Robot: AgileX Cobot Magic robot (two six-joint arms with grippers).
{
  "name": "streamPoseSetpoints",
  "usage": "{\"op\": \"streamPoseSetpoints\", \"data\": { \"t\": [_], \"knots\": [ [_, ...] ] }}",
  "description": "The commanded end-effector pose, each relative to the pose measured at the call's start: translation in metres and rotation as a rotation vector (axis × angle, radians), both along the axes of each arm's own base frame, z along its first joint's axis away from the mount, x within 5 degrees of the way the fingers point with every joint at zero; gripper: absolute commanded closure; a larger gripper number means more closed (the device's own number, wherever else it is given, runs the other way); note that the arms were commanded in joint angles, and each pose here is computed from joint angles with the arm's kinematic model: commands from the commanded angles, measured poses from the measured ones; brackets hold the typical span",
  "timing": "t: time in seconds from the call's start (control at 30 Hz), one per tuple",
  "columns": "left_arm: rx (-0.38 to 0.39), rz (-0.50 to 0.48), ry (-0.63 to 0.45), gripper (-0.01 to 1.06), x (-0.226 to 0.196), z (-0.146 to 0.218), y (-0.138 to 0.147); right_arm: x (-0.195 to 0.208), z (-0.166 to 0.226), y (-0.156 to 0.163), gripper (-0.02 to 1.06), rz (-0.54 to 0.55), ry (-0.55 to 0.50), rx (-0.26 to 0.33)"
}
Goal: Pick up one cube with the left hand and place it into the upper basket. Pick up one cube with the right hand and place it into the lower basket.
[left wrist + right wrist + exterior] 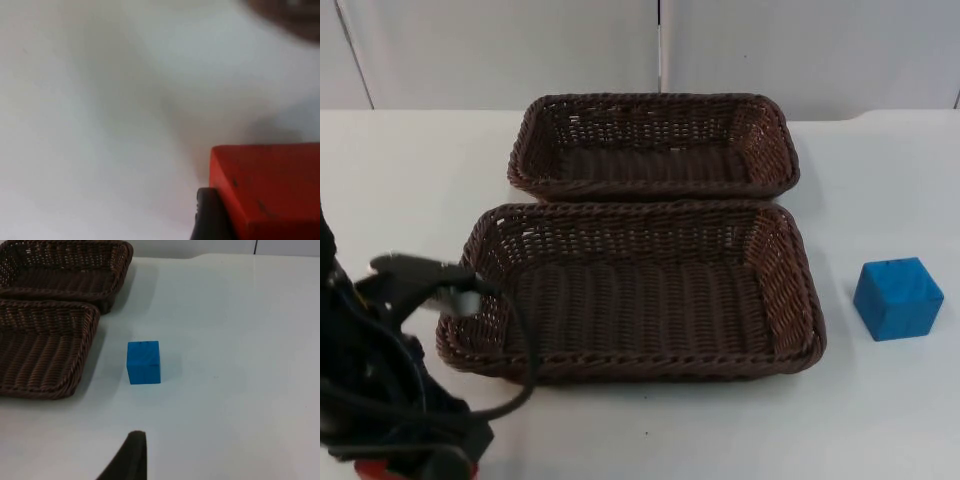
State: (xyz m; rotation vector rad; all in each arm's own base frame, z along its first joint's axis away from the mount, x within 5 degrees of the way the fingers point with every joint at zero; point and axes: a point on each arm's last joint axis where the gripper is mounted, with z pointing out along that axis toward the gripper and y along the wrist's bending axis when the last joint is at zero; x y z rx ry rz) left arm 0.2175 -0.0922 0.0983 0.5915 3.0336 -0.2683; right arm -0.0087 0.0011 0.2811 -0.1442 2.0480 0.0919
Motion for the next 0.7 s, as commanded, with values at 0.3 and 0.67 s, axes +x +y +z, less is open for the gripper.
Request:
{"op": "streamPoseSetpoints", "data": {
  "t": [0.3, 0.67],
  "knots": [
    [-0.145, 0.036, -0.315, 1.05, -0.007, 0.083, -0.001, 0.001, -0.001, 0.0, -0.01, -0.001, -0.004, -0.002],
    [-0.239, 0.036, -0.575, 1.05, -0.027, 0.141, 0.007, 0.001, -0.001, 0.0, -0.01, -0.001, -0.004, -0.002]
  ]
}}
